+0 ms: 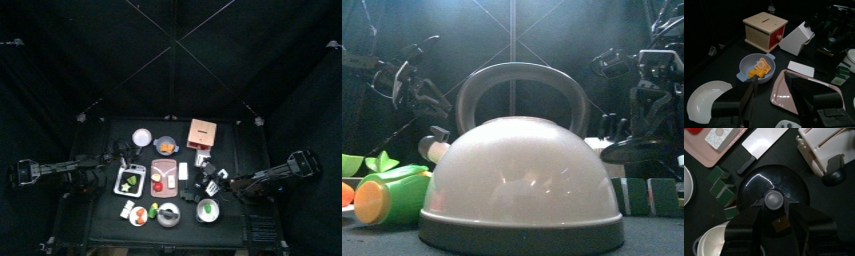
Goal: Place pot lid below holder
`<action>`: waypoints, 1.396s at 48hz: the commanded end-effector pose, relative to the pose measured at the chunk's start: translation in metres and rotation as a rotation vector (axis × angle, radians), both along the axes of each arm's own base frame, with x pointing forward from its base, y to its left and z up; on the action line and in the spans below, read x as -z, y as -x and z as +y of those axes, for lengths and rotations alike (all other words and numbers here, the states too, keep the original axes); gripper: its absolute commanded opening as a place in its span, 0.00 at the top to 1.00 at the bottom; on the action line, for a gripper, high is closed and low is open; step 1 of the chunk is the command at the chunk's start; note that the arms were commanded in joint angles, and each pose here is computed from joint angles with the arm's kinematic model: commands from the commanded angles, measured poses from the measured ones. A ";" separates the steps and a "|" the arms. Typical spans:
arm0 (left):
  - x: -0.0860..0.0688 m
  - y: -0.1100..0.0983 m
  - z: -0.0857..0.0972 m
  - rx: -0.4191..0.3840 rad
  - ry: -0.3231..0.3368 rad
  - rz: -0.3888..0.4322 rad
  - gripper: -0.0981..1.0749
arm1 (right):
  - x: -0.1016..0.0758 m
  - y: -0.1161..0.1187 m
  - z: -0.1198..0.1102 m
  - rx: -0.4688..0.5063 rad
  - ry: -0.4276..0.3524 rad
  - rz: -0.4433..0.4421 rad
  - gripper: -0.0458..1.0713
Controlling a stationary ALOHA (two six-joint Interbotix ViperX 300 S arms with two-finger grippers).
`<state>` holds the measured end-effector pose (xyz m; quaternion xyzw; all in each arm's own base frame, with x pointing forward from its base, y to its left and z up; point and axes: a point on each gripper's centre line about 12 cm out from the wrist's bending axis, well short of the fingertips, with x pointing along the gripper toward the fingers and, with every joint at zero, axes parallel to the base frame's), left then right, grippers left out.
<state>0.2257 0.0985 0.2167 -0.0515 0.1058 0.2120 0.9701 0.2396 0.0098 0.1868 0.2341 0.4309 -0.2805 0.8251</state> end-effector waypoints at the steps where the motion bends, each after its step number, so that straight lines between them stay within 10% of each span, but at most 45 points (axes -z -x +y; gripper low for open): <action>1: -0.006 -0.002 0.002 -0.005 -0.011 -0.022 0.20 | -0.005 -0.003 -0.002 -0.005 0.013 -0.019 0.32; 24: -0.006 -0.002 0.002 -0.005 -0.011 -0.020 0.20 | -0.001 -0.006 -0.007 0.012 0.026 -0.001 0.11; 67: -0.006 -0.002 0.002 -0.005 -0.011 -0.020 0.20 | -0.003 -0.009 -0.004 0.003 0.010 -0.018 0.11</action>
